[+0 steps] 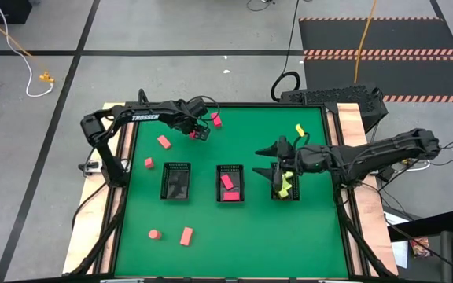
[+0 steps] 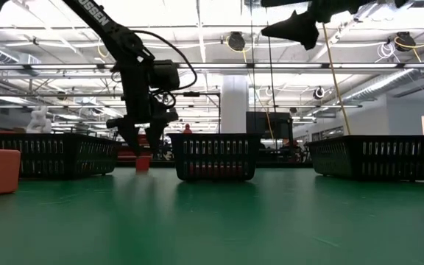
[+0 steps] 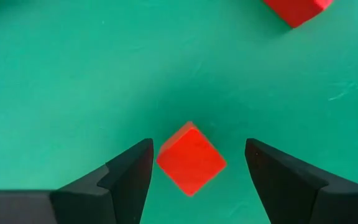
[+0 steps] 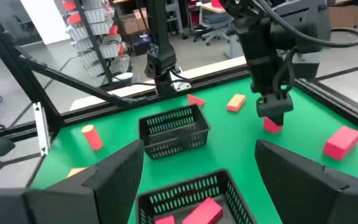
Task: Sort & place blocks by color
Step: Put the red block into the middle black basket
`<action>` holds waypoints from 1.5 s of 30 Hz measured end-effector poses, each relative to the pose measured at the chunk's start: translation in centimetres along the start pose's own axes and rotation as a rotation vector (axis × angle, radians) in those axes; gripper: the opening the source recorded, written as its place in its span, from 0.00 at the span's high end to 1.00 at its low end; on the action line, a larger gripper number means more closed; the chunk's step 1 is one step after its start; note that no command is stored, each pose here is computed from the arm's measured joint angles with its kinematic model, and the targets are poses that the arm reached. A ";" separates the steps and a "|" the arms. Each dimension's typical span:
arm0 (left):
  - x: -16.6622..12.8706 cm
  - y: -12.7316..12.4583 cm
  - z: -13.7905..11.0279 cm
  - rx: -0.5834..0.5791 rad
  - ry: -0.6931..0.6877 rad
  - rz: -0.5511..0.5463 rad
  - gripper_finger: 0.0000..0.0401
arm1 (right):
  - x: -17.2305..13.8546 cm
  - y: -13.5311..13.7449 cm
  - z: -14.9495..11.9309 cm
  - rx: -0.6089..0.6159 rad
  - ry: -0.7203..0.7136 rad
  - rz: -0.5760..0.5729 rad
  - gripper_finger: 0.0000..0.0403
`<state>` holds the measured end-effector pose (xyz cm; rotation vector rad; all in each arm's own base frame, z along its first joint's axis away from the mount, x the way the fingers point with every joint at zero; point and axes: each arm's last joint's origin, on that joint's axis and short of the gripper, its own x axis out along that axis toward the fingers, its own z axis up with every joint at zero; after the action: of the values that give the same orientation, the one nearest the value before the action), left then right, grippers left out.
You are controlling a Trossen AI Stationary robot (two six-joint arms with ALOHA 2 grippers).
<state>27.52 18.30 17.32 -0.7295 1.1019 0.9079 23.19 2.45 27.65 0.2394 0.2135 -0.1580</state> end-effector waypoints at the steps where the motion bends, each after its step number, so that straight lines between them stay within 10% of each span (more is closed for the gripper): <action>1: 0.0 0.0 0.0 -0.006 0.003 0.002 0.36 | -0.2 -0.1 -0.2 0.005 0.002 -0.001 0.26; 32: 2.6 -0.6 -0.7 0.020 0.068 0.041 0.37 | -0.3 -0.1 -0.4 0.011 0.010 0.001 0.26; 45: 2.6 -0.8 -0.7 0.041 0.060 0.037 0.67 | -0.3 -0.1 -0.4 0.011 0.010 0.001 0.26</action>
<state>28.42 17.98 14.69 -0.7085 1.1868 0.8976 22.84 2.45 27.29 0.2511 0.2224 -0.1570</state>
